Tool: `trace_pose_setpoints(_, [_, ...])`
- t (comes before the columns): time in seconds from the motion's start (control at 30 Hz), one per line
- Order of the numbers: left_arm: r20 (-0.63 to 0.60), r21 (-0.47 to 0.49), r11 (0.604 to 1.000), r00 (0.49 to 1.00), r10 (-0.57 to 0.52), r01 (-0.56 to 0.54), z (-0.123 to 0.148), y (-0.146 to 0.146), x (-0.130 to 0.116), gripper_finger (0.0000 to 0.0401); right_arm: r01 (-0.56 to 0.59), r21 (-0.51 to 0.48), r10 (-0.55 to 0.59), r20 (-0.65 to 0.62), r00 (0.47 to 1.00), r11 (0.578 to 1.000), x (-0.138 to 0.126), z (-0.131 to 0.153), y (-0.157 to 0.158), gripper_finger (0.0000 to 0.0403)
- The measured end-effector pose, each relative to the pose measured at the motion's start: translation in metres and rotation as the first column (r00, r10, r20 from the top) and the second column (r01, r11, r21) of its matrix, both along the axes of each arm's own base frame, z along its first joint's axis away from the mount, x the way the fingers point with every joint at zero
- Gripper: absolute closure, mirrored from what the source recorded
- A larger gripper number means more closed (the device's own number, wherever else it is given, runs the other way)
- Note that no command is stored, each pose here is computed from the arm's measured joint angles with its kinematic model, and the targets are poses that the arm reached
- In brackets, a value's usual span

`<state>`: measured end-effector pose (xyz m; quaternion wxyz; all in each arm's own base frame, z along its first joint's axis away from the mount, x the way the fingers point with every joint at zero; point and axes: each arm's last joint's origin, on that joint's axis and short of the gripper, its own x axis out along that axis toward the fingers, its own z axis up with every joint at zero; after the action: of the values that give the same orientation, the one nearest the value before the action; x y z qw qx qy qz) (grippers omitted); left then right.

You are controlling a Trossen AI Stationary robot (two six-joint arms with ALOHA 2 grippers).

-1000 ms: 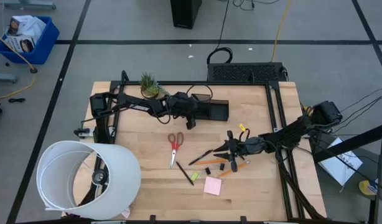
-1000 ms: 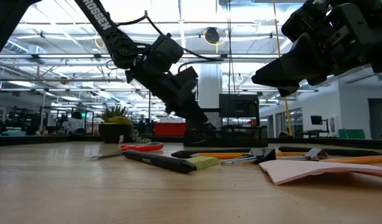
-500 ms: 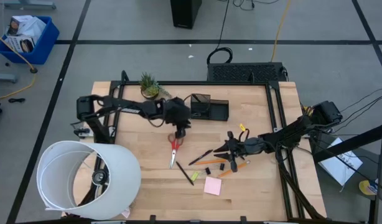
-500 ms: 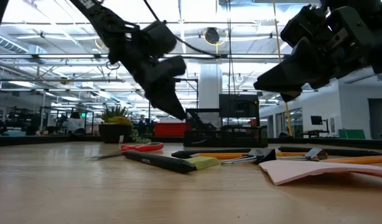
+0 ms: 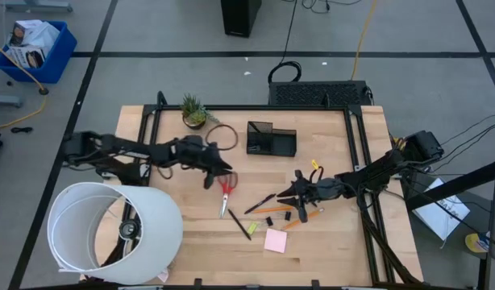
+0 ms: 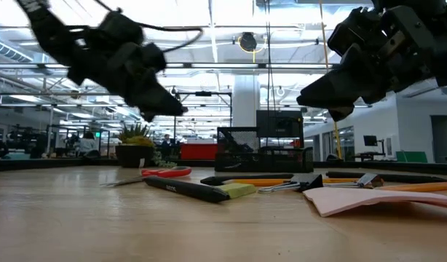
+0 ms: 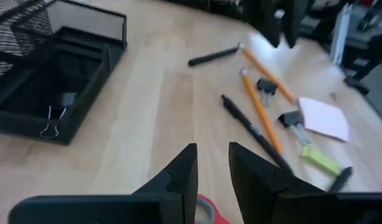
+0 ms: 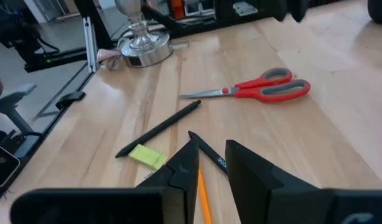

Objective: Pick and place office supplies into organizer
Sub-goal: Put the orange scissors into the desk organizer

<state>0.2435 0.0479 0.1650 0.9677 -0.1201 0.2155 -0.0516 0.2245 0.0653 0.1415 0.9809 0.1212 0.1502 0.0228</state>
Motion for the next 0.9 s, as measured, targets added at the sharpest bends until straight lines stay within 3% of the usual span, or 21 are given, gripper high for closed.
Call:
trace_pose_setpoints(0.27, [0.127, -0.08, 0.996, 0.991, 0.045, -0.035, -0.012, -0.012, -0.048, 0.0308, 0.018, 0.054, -0.025, 0.129, 0.991, 0.998, 0.003, 0.013, 0.0, 0.033])
trace_pose_setpoints(0.43, [0.172, -0.097, 0.995, 0.985, -0.011, 0.028, -0.019, -0.02, -0.068, 0.0308, 0.034, 0.086, -0.05, 0.197, 0.979, 0.996, 0.012, 0.026, -0.002, 0.033])
trace_pose_setpoints(0.57, [0.262, -0.095, 0.995, 0.965, -0.002, 0.028, -0.022, -0.023, -0.084, 0.0308, 0.123, 0.094, -0.128, 0.055, 0.99, 0.988, 0.037, 0.027, -0.008, 0.033])
trace_pose_setpoints(0.73, [0.26, -0.096, 0.995, 0.965, 0.009, 0.016, -0.025, -0.024, -0.09, 0.0308, 0.278, 0.144, -0.266, -0.094, 0.959, 0.95, 0.08, 0.027, -0.023, 0.033])
trace_pose_setpoints(0.9, [0.248, -0.097, 0.995, 0.969, 0.0, 0.025, -0.027, -0.026, -0.09, 0.0308, 0.224, 0.167, -0.197, -0.165, 0.967, 0.96, 0.122, 0.029, -0.03, 0.033])
